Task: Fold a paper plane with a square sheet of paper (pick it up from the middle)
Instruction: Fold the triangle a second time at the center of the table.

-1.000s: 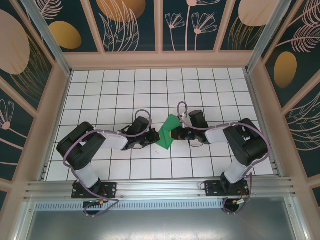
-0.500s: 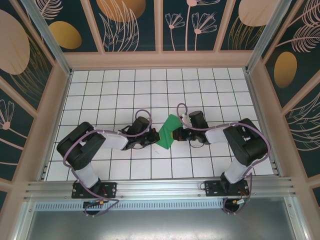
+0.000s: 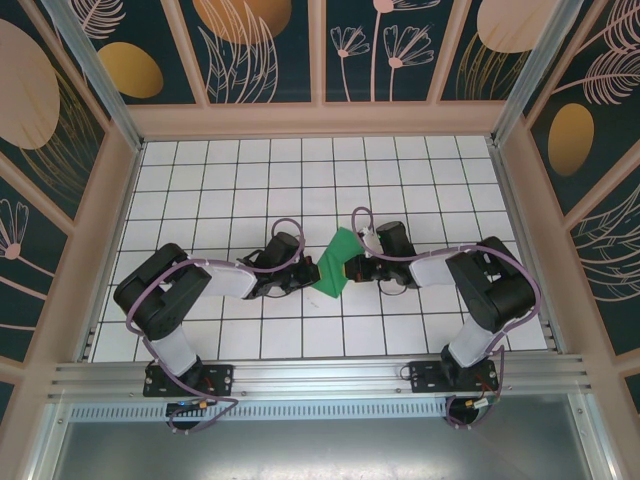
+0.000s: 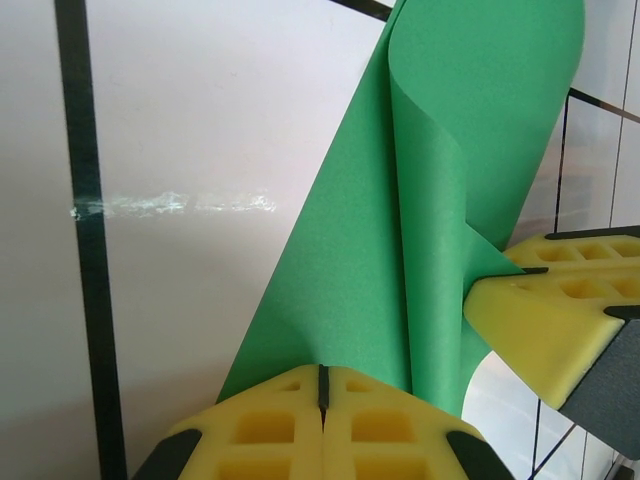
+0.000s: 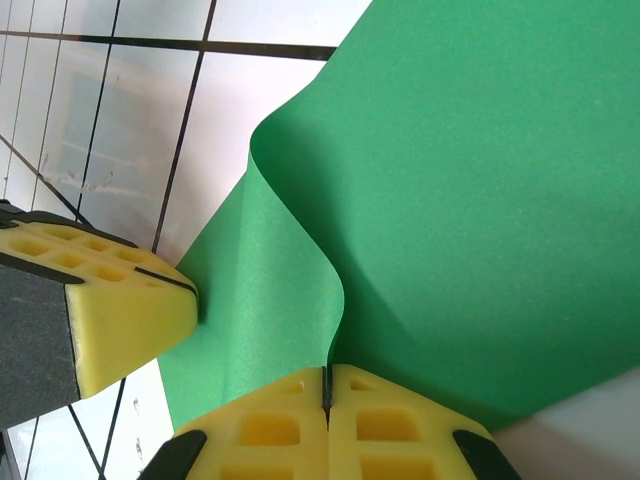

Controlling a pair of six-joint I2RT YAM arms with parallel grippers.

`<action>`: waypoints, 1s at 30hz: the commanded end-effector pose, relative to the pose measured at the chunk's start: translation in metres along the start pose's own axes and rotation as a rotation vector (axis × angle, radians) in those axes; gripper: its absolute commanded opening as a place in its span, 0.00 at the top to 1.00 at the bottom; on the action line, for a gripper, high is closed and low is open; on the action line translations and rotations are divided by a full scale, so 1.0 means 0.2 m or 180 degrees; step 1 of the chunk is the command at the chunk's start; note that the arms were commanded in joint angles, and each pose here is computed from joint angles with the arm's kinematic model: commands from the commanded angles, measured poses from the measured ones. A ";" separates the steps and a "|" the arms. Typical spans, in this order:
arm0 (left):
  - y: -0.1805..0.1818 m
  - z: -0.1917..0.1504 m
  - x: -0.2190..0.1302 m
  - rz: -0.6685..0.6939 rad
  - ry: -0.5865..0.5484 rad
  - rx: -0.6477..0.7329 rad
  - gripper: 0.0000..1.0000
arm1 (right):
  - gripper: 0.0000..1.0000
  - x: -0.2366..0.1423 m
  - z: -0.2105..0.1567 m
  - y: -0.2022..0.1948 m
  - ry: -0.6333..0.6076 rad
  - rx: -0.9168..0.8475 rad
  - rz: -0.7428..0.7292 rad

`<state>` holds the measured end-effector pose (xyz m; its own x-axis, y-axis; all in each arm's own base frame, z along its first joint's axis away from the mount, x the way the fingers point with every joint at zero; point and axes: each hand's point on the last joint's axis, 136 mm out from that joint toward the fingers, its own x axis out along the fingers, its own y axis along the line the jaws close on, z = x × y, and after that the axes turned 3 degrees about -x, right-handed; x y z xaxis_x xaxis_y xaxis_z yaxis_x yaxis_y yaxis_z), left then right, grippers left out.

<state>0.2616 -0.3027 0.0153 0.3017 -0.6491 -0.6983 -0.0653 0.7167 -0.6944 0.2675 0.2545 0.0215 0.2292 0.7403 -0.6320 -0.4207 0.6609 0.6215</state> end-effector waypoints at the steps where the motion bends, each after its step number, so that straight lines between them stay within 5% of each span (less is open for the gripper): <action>1: 0.08 -0.04 0.03 0.0219 0.0092 0.0046 0.95 | 0.99 0.02 0.04 0.02 -0.0011 -0.0104 -0.0004; 23: 0.03 0.00 -0.01 0.0200 -0.0001 0.0080 0.86 | 1.00 0.06 -0.01 -0.10 0.0082 -0.0029 -0.0301; 30: -0.23 0.13 -0.14 -0.0189 -0.0341 0.0178 0.80 | 1.00 0.06 -0.01 -0.11 0.0110 -0.0032 -0.0329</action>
<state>0.2669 -0.3012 0.0372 0.3399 -0.6393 -0.6898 -0.0413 0.7226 -0.6901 0.2768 0.2568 0.0189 0.2406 0.7203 -0.6506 -0.4340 0.6794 0.5916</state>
